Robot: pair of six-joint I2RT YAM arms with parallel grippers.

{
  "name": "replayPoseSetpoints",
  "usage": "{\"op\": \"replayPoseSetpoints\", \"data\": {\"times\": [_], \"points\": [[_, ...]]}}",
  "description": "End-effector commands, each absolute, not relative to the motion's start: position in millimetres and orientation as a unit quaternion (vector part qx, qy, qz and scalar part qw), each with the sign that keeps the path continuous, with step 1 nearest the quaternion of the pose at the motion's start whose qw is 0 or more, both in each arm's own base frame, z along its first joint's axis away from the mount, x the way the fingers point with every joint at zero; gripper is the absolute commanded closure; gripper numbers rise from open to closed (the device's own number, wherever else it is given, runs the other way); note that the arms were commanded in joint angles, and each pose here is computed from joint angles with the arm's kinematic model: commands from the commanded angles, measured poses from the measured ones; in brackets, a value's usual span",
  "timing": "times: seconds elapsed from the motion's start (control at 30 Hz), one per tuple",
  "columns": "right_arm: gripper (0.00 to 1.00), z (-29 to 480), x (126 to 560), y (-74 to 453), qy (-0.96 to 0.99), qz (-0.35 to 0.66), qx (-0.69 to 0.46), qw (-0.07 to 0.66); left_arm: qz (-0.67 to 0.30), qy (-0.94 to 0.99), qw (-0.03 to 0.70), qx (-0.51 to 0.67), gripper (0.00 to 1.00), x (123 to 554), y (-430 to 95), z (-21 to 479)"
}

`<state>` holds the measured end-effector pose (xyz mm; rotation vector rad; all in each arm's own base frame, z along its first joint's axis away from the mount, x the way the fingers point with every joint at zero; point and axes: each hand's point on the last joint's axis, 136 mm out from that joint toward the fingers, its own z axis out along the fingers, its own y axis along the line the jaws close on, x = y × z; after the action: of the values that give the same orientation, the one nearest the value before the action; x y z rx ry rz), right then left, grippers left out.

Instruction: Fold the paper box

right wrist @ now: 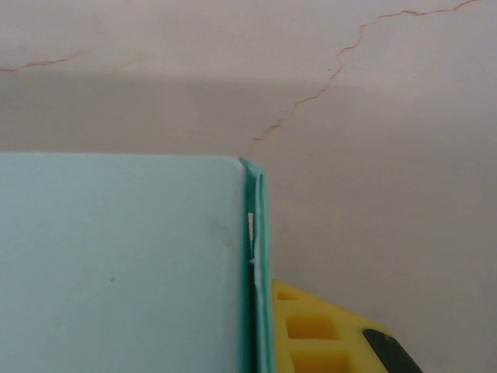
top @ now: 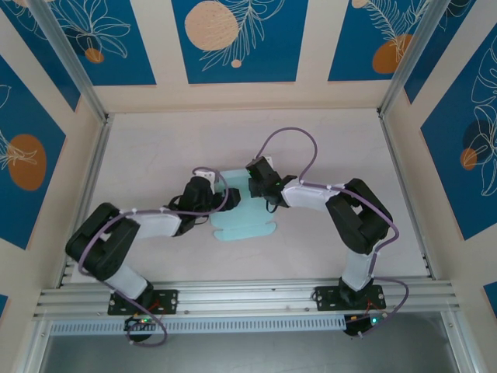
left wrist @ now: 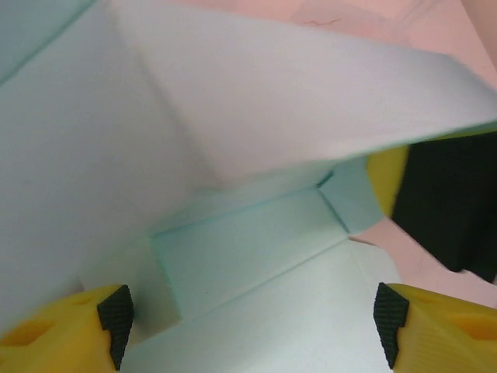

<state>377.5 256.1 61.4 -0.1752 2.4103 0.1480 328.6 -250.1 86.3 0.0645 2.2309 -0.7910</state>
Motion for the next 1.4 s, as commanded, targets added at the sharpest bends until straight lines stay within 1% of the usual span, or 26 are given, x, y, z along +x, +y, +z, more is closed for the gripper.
{"op": "replayPoseSetpoints", "data": {"times": [0.0,0.27,0.37,0.43,0.47,0.57,0.67,0.8,1.03,1.17,1.27,1.37], "points": [[0.88,68.6,379.2,269.7,0.929,0.076,-0.06,0.358,-0.321,0.864,0.381,0.073,0.17,304.3,-251.2,112.1],[0.88,65.7,380.3,273.8,0.929,0.081,-0.066,0.356,-0.286,0.845,0.447,0.06,0.17,271.9,-200.1,158.0],[0.88,66.7,379.9,274.0,0.929,0.081,-0.067,0.356,-0.233,0.837,0.495,0.029,0.21,269.6,-163.8,176.0],[0.88,67.0,379.3,273.7,0.929,0.082,-0.069,0.355,-0.19,0.83,0.524,-0.009,0.27,271.9,-133.0,186.5],[0.88,68.0,379.1,273.7,0.928,0.082,-0.07,0.356,-0.176,0.827,0.533,-0.023,0.27,273.7,-120.8,189.4],[0.88,69.1,378.2,274.1,0.928,0.083,-0.072,0.356,-0.149,0.831,0.531,-0.076,0.27,283.0,-87.2,186.1],[0.88,69.7,377.0,274.7,0.928,0.084,-0.075,0.355,-0.143,0.838,0.514,-0.112,0.26,298.4,-67.9,174.0],[0.88,69.7,375.6,276.1,0.928,0.087,-0.078,0.353,-0.156,0.855,0.476,-0.137,0.26,326.9,-56.0,151.7],[0.88,71.9,374.6,277.6,0.928,0.088,-0.081,0.354,-0.174,0.883,0.422,-0.109,0.25,372.7,-61.3,115.3],[0.88,72.9,375.3,278.2,0.927,0.087,-0.082,0.356,-0.223,0.882,0.407,-0.084,0.25,385.2,-81.8,101.5],[0.88,71.5,376.3,278.1,0.927,0.085,-0.08,0.355,-0.265,0.879,0.39,-0.071,0.25,387.3,-99.1,92.4],[0.88,70.1,377.5,278.2,0.928,0.082,-0.08,0.355,-0.287,0.879,0.376,-0.054,0.25,385.1,-114.9,86.3]]}}
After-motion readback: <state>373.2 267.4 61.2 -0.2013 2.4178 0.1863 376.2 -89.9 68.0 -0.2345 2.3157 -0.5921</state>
